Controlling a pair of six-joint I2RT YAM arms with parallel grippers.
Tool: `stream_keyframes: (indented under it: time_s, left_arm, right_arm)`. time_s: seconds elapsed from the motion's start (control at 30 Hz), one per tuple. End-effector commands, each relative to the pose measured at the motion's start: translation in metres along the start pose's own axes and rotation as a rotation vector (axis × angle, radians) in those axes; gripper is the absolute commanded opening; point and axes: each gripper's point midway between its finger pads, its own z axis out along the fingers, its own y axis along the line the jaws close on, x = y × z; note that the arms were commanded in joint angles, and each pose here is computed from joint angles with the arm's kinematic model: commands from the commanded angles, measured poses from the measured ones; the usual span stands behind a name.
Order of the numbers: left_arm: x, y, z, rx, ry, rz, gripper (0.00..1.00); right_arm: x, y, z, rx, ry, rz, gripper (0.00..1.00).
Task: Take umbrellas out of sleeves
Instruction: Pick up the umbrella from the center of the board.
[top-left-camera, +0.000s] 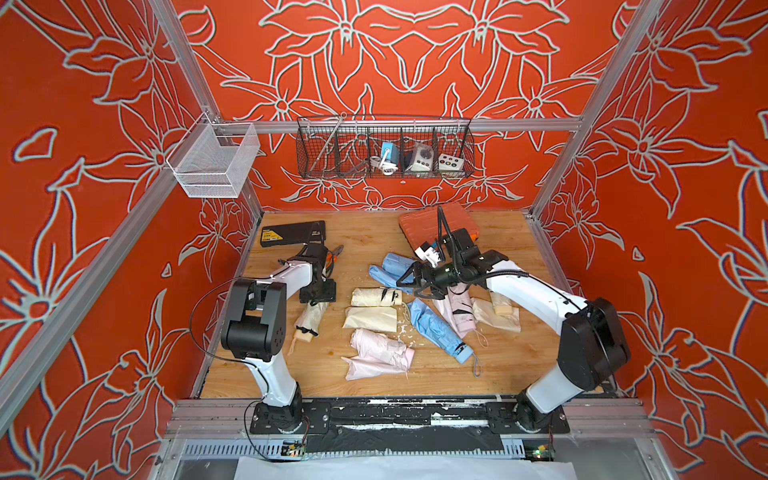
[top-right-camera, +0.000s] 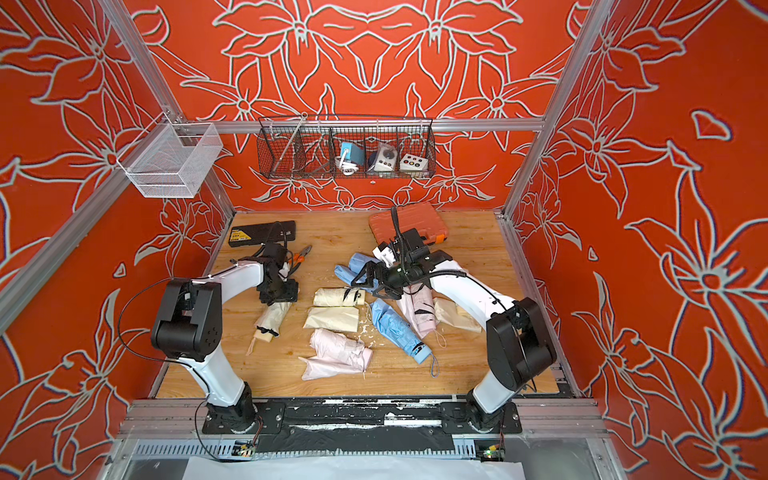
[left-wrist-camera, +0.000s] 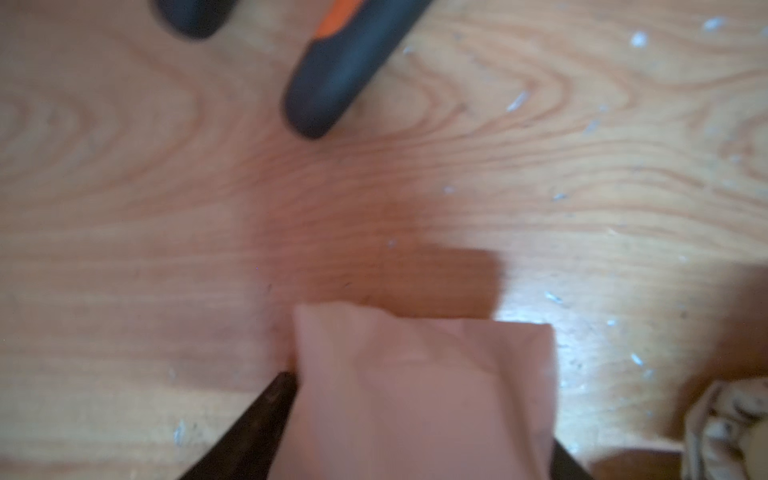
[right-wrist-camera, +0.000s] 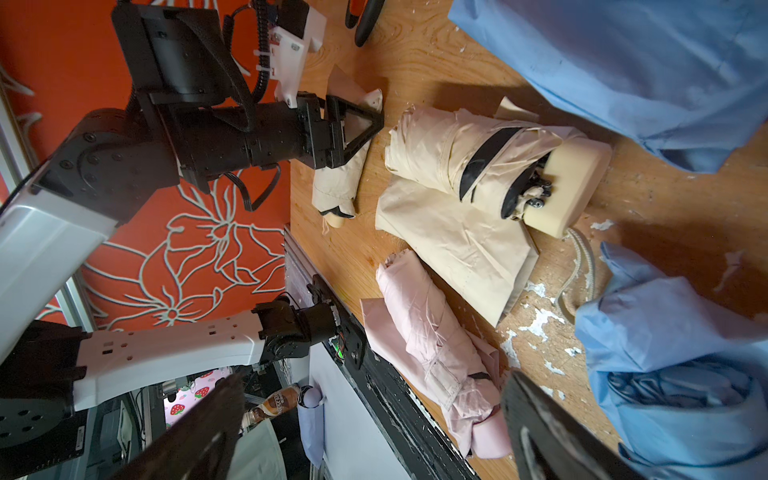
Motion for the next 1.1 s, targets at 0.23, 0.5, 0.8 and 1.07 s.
stream_keyframes:
  time_s: [0.23, 0.5, 0.8, 1.07]
  left_arm:
    - [0.025, -0.017, 0.012, 0.113, 0.112, -0.019, 0.28]
    - [-0.012, -0.041, -0.045, 0.525, 0.007, -0.220, 0.20]
    - [-0.050, -0.055, -0.125, 1.014, -0.139, -0.537, 0.16]
    - [-0.028, -0.067, -0.129, 1.211, -0.111, -0.904, 0.07]
  right_arm:
    - [-0.006, 0.010, -0.008, 0.003, -0.036, -0.038, 0.99]
    - [-0.011, 0.025, -0.019, -0.014, -0.084, -0.048, 0.99]
    - [-0.016, 0.042, -0.036, -0.012, -0.154, -0.055, 0.99]
    - [0.011, 0.050, -0.034, 0.074, -0.121, -0.171, 0.99]
